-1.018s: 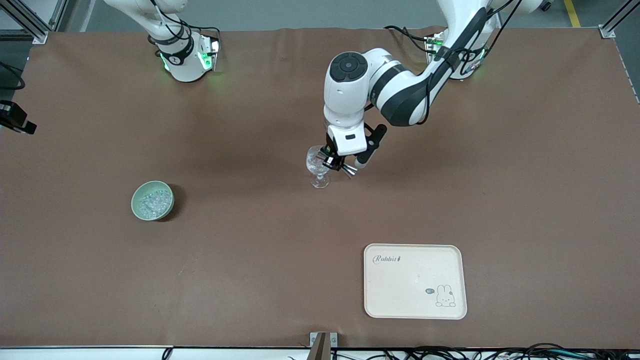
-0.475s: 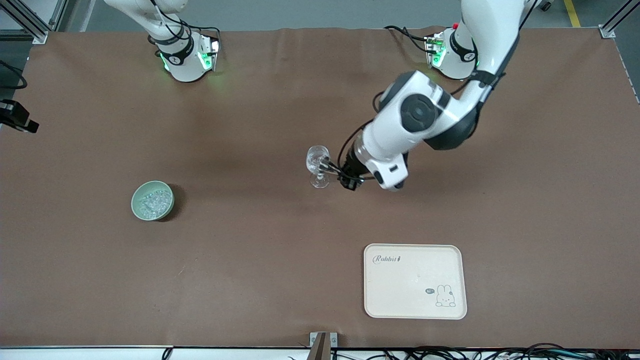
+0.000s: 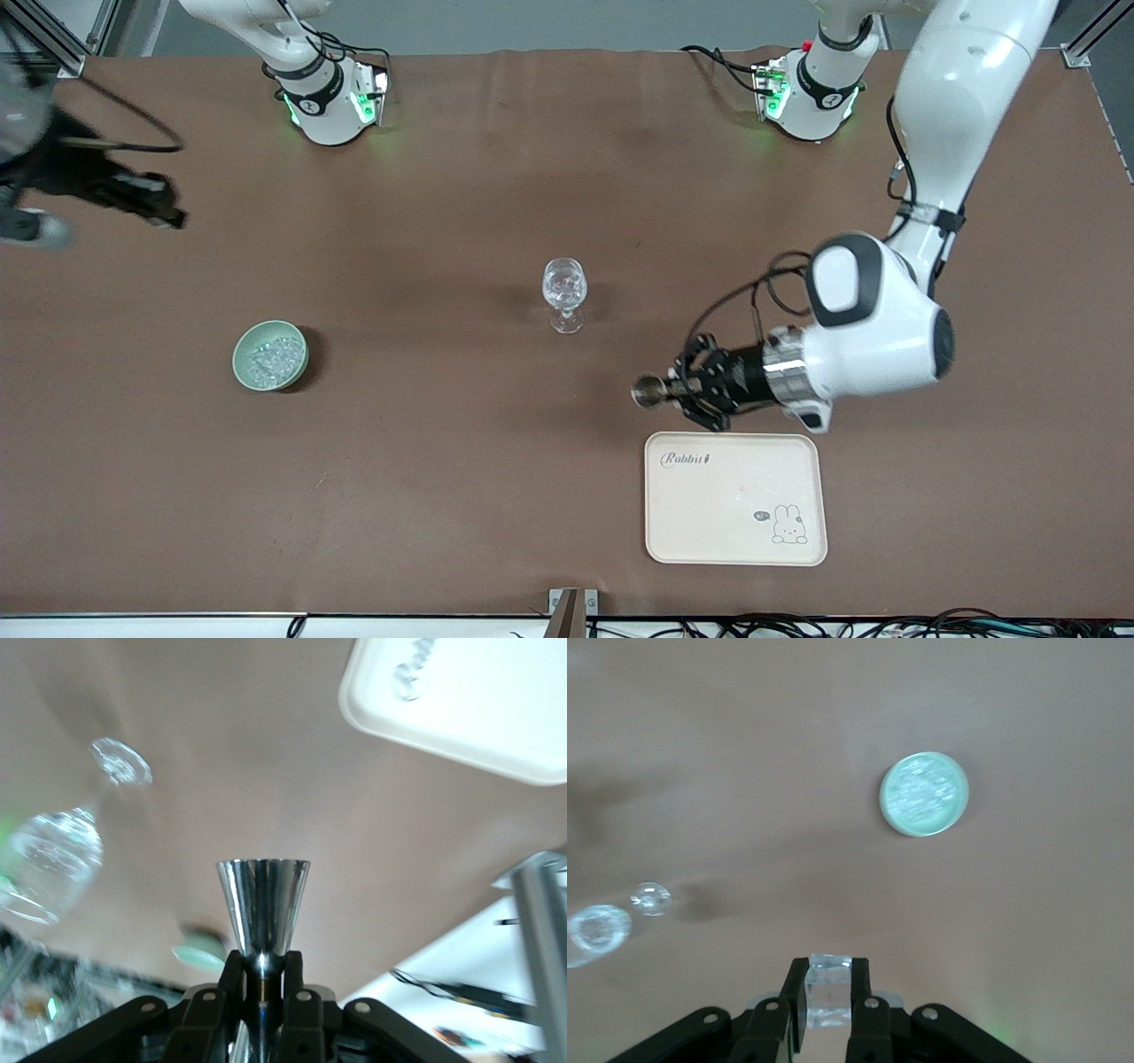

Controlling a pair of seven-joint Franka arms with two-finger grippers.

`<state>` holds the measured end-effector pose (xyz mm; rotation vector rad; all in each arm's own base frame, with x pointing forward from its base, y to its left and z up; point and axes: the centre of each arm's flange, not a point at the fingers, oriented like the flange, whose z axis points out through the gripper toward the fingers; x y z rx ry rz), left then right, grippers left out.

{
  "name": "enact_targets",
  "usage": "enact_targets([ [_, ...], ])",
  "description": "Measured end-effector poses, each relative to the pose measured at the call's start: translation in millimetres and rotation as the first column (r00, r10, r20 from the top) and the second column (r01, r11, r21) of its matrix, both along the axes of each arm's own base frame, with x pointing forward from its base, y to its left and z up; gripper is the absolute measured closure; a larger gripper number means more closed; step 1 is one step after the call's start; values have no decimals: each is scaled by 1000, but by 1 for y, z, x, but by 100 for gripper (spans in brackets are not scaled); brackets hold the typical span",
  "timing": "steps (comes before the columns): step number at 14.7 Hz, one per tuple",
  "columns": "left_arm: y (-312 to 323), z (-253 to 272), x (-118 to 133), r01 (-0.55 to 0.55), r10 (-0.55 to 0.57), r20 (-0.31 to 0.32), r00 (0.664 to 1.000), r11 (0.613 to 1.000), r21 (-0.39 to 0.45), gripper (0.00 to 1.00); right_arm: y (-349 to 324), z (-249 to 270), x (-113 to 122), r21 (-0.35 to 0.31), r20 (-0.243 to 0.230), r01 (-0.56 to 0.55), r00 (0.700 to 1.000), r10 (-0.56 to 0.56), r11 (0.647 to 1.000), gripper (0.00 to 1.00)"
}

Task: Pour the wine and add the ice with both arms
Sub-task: 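Carry the jigger to the tray while the right gripper brings ice over, then set the jigger on the tray while the right gripper drops ice in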

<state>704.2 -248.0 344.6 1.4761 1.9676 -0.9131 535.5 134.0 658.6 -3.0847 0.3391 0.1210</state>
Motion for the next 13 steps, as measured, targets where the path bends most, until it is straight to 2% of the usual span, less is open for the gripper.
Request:
enact_targets([
  [2,39,-36,23,-65,65,-6,998,990,-124,79,73,-8,-13,-2,11,27,1000,-27,1000,77],
  [4,73,-77,37,-115,125,25,992,962,-248,79,137,-31,-23,7,8,58,998,-58,998,77],
  [6,98,-113,46,-178,204,50,978,930,-322,79,193,-63,-27,26,-6,101,995,-101,995,77],
  [9,116,-140,53,-228,268,81,960,917,-328,79,263,-119,-29,62,-37,147,989,-144,987,77],
  [13,146,-150,58,-223,276,155,949,930,-291,79,330,-188,-43,60,-66,155,986,-151,986,77],
])
